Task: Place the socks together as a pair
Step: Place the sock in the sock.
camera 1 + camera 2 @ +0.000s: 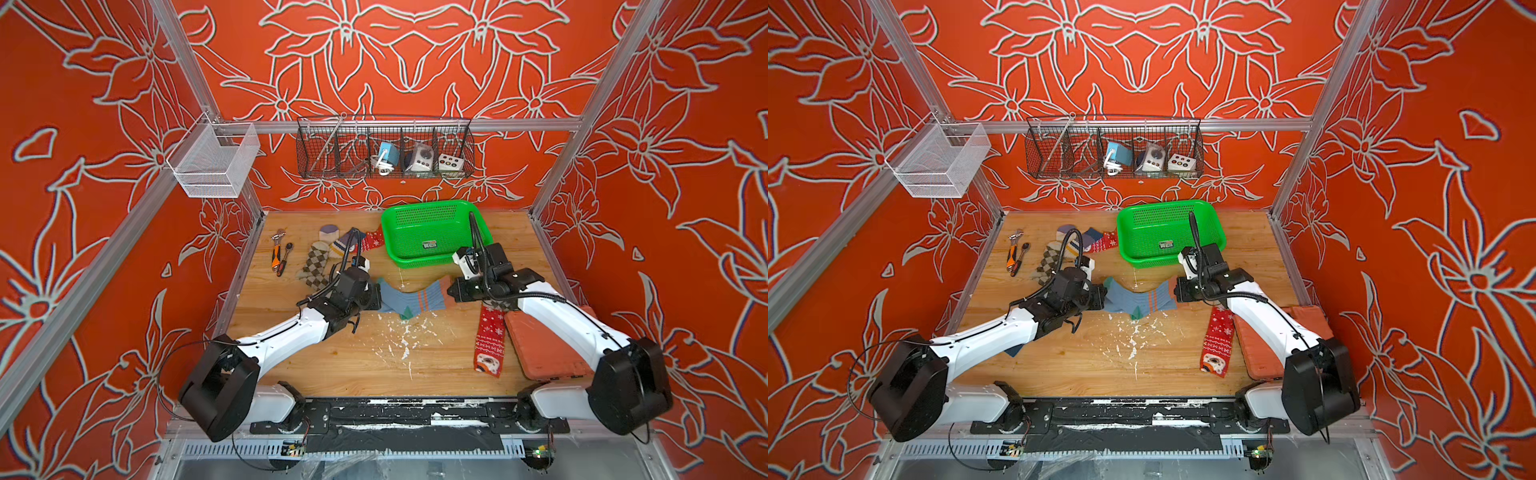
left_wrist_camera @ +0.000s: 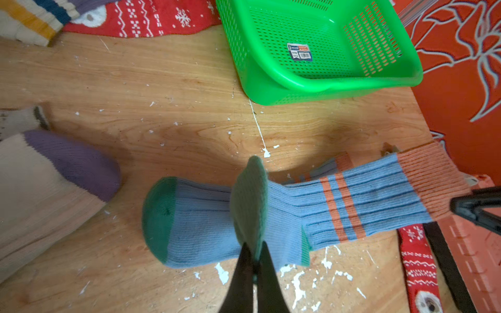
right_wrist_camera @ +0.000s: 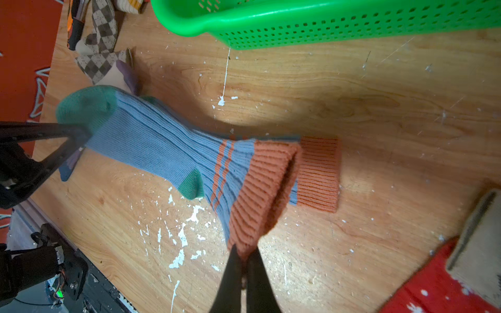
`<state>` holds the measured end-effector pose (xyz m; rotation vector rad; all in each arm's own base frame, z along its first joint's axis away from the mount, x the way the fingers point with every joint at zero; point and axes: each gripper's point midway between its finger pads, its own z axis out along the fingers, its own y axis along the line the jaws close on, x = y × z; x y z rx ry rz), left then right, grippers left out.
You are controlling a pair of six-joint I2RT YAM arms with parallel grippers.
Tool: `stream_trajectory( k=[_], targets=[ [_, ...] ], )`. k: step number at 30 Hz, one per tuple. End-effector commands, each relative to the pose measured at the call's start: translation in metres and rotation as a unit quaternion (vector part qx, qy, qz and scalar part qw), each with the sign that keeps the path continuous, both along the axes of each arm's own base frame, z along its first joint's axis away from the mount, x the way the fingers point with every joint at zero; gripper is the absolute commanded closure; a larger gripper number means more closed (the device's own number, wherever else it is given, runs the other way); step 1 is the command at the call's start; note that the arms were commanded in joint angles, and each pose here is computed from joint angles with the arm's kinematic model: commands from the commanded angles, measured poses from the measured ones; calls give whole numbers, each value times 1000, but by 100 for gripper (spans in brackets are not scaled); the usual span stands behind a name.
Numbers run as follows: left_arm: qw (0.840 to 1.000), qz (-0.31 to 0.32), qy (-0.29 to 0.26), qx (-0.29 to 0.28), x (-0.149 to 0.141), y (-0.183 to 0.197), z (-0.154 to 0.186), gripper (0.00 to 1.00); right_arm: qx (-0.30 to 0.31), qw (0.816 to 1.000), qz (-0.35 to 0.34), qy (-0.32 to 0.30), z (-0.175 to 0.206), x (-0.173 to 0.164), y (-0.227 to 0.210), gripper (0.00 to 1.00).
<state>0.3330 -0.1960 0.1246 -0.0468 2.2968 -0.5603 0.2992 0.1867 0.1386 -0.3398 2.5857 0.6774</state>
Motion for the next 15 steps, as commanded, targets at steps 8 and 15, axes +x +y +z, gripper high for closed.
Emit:
stream_trajectory(
  k=[8,15],
  targets=[
    [999,21,-10,22,21,14,-2,100,6,1000,15,-1,-9,13,6,100],
    [999,28,4,32,27,20,-12,100,6,1000,16,13,-23,18,7,100]
  ],
)
